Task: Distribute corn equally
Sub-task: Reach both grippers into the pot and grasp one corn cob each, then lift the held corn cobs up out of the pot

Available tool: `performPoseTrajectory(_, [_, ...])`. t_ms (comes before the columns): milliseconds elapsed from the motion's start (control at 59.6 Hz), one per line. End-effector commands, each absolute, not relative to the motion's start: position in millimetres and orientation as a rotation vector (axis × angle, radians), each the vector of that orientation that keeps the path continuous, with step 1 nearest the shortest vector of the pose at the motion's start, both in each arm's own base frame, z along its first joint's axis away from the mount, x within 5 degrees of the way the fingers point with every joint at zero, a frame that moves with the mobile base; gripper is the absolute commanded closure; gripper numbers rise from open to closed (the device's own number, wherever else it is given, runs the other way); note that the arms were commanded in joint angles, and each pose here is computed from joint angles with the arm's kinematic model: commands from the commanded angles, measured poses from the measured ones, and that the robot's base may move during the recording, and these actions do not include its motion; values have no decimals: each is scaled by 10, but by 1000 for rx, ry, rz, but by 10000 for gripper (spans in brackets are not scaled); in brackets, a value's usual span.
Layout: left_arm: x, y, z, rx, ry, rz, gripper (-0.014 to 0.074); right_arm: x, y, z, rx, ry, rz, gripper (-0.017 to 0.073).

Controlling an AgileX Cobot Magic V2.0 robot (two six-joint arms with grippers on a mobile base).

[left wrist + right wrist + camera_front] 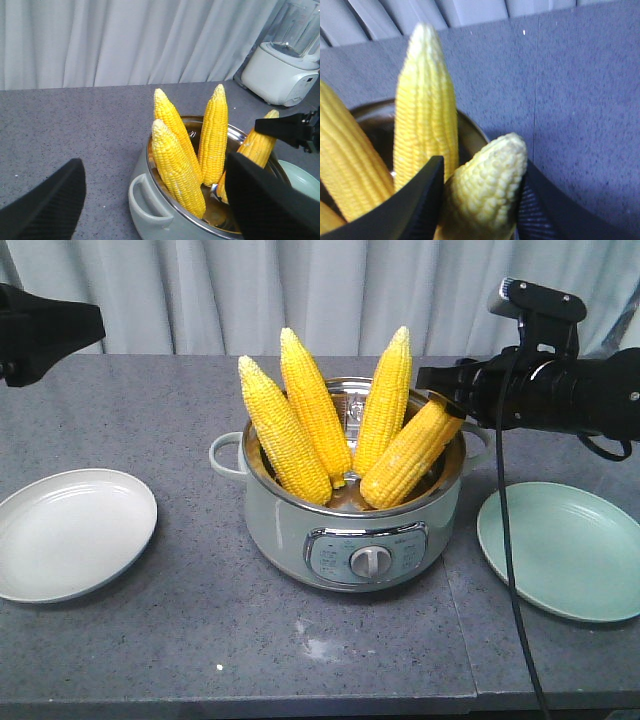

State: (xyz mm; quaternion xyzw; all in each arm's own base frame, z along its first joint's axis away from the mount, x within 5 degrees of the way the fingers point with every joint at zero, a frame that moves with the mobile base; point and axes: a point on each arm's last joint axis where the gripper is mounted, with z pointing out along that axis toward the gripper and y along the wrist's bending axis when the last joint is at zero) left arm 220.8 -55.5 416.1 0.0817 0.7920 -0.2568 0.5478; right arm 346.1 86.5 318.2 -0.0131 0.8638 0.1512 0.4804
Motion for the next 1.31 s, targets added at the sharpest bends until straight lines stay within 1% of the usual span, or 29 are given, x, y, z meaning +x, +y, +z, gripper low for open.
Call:
performPoseTrajectory(0, [2160, -559, 4330, 171, 1802, -633, 56, 3304, 799, 3791, -42, 1877, 364, 568])
performPoseTrajectory(168, [2190, -563, 4309, 167, 1812, -639, 56, 2919, 726, 4418, -125, 1713, 335, 568])
performPoseTrajectory(302, [2341, -592, 4226, 132, 1840, -693, 56, 2497, 631, 4862, -184, 1587, 286, 568])
performPoseTrajectory(402, [2542, -662, 4163, 171, 1861, -694, 56, 2198, 545, 5048, -223, 1521, 213, 566])
performPoseTrajectory(503, [2752, -797, 4158, 217, 1871, -707, 56, 1948, 464, 5143, -245, 1503, 146, 566])
performPoseTrajectory(654, [3066, -1049, 4148, 289, 1876, -735, 56, 1685, 326, 5214, -228, 1503, 27, 564])
performPoseTrajectory(755, [3281, -1242, 4051, 371, 1888, -730, 56, 1609, 252, 5219, -201, 1520, -41, 564])
performPoseTrajectory(889, [3454, -1388, 3926, 411, 1914, -740, 56, 1580, 170, 5202, -172, 1550, -136, 564])
performPoseTrajectory(1040, [3496, -1396, 3879, 394, 1924, -740, 56, 1580, 126, 5180, -168, 1578, -204, 564])
performPoseTrajectory(1291, [3569, -1440, 3772, 386, 1947, -741, 55, 1583, 134, 5191, -169, 1565, -197, 564])
